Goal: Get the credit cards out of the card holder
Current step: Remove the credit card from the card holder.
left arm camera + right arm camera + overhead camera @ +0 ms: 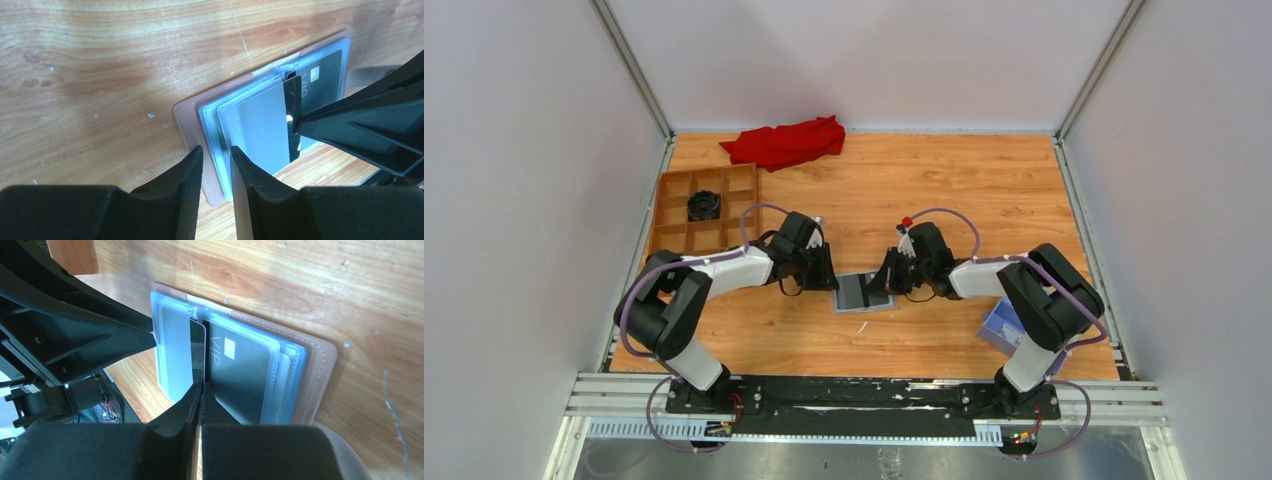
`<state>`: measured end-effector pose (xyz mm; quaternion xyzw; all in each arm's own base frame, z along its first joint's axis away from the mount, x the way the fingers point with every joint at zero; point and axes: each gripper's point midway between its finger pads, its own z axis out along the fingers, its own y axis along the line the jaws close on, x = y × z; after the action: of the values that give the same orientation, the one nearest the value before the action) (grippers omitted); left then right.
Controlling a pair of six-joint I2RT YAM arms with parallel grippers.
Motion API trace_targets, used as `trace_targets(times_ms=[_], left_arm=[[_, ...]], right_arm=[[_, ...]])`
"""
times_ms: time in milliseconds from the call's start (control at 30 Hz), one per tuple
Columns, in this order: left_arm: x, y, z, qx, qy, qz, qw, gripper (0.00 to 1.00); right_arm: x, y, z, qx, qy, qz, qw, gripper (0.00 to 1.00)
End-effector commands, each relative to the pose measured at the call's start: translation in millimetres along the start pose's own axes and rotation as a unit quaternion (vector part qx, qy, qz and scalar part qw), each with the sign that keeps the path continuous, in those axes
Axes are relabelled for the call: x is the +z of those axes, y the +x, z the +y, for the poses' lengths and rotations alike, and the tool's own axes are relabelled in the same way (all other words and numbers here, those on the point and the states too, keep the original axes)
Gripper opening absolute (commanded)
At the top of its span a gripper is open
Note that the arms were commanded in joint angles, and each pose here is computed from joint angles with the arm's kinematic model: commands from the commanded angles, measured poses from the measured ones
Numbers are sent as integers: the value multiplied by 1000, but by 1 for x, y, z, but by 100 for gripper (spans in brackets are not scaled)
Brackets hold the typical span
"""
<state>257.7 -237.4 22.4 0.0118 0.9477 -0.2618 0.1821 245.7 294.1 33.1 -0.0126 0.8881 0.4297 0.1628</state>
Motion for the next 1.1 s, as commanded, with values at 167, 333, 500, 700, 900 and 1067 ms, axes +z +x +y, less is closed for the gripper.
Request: trace_targets(times_ms=[167, 333, 500, 700, 900, 1067], left_arm=[[-2, 8, 23, 18, -54, 17, 998, 34], [-3, 7, 23, 23, -56, 17, 998, 34], [-8, 1, 16, 33, -46, 11, 998, 36], [-25, -15, 10, 50, -56, -15, 997, 45], [-46, -32, -8, 84, -38, -33, 995, 55], [-55, -41, -20, 94, -15, -60, 994, 62]], right_arm=[[-15, -2, -7, -7, 3, -15, 1000, 0], [-24, -3, -12, -7, 5, -22, 1000, 0], [-31, -1, -17, -21, 5, -20, 1000, 0], [-32, -1, -11, -28, -8, -18, 999, 0], [-32, -3, -7, -28, -15, -20, 999, 0], [-32, -4, -7, -28, -16, -20, 999, 0]])
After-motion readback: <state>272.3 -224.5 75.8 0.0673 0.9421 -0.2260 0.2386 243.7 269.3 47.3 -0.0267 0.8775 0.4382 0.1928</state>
